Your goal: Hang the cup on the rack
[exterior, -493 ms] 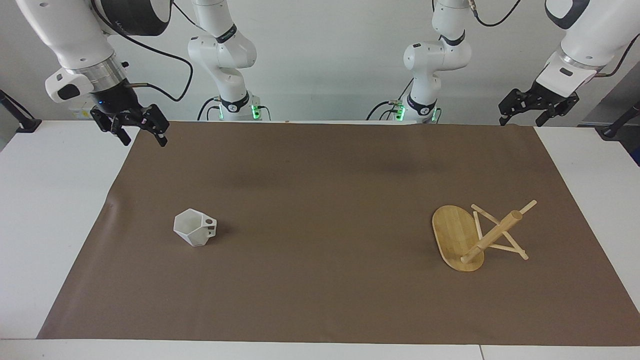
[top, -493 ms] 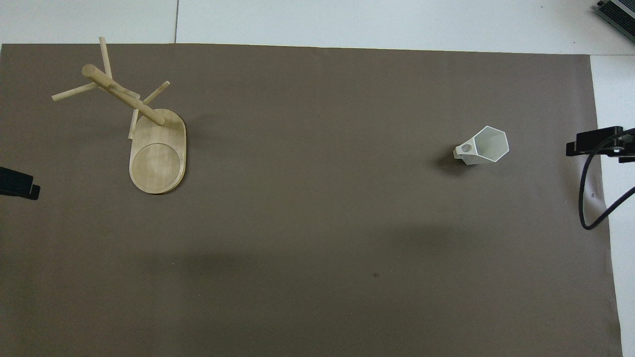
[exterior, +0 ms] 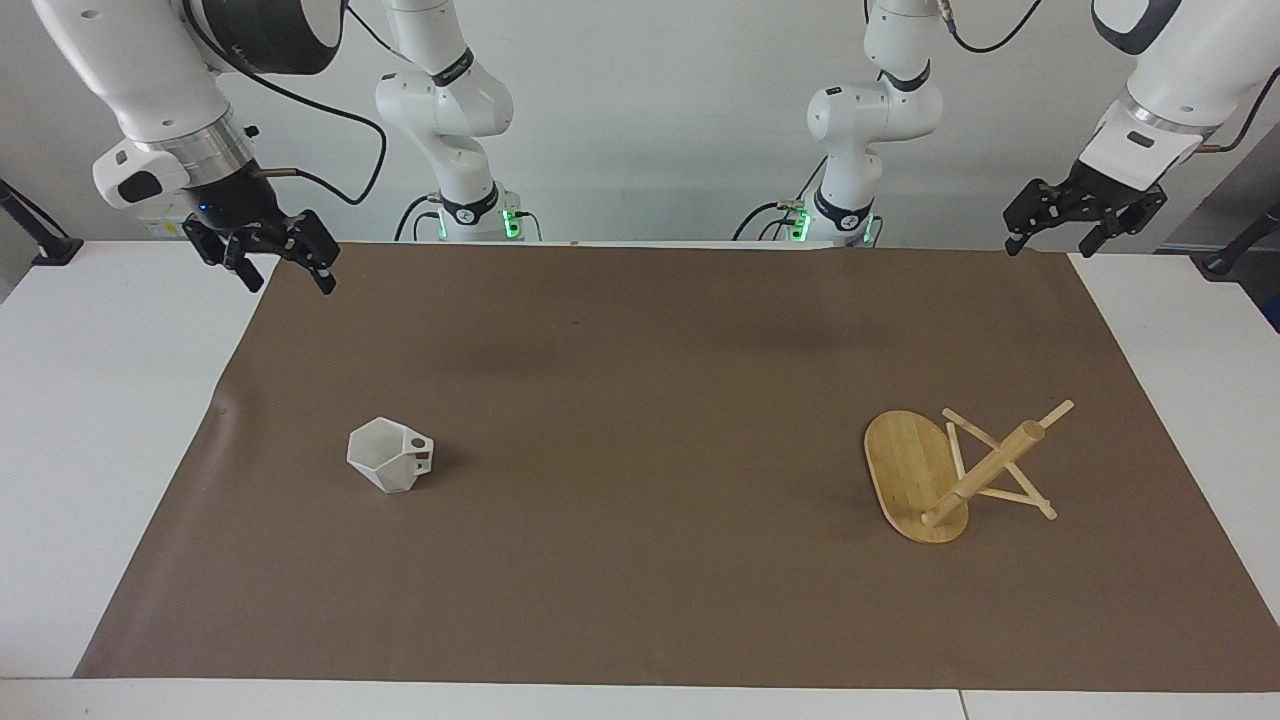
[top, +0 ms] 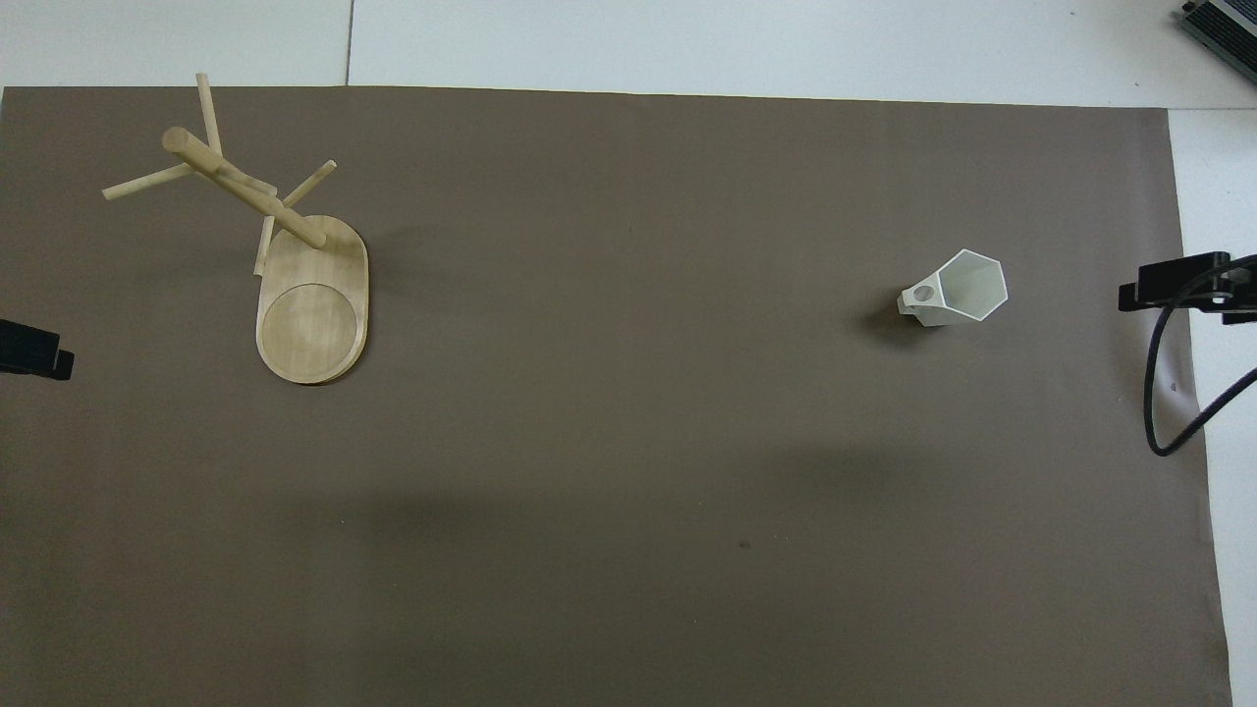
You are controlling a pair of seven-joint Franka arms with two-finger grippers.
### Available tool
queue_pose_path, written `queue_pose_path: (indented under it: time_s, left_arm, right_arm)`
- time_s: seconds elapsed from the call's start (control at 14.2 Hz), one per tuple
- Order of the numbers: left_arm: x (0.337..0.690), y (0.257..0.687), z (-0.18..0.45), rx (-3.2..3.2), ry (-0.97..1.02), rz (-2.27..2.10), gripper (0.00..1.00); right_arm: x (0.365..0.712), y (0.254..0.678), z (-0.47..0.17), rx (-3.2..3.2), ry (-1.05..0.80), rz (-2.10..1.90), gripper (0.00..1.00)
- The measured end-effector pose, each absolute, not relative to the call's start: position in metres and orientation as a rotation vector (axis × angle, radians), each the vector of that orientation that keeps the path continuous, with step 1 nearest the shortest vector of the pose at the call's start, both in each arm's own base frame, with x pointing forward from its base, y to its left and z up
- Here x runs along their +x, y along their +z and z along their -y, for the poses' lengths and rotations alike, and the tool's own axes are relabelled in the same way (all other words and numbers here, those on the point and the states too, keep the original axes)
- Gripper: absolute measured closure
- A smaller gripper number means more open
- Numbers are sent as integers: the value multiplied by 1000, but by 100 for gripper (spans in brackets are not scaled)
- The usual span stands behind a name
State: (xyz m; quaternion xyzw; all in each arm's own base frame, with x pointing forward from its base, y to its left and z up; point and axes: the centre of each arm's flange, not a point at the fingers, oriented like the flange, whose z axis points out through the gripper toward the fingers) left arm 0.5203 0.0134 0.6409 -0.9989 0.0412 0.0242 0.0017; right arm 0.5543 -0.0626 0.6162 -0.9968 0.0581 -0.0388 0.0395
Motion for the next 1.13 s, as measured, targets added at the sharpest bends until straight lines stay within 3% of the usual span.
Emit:
queue_pose_path:
  time_s: [1.13]
  left_arm:
    - [520, 641, -13, -3134, 74, -130, 0]
  right_arm:
    - [554, 616, 68, -3122, -114, -171, 0]
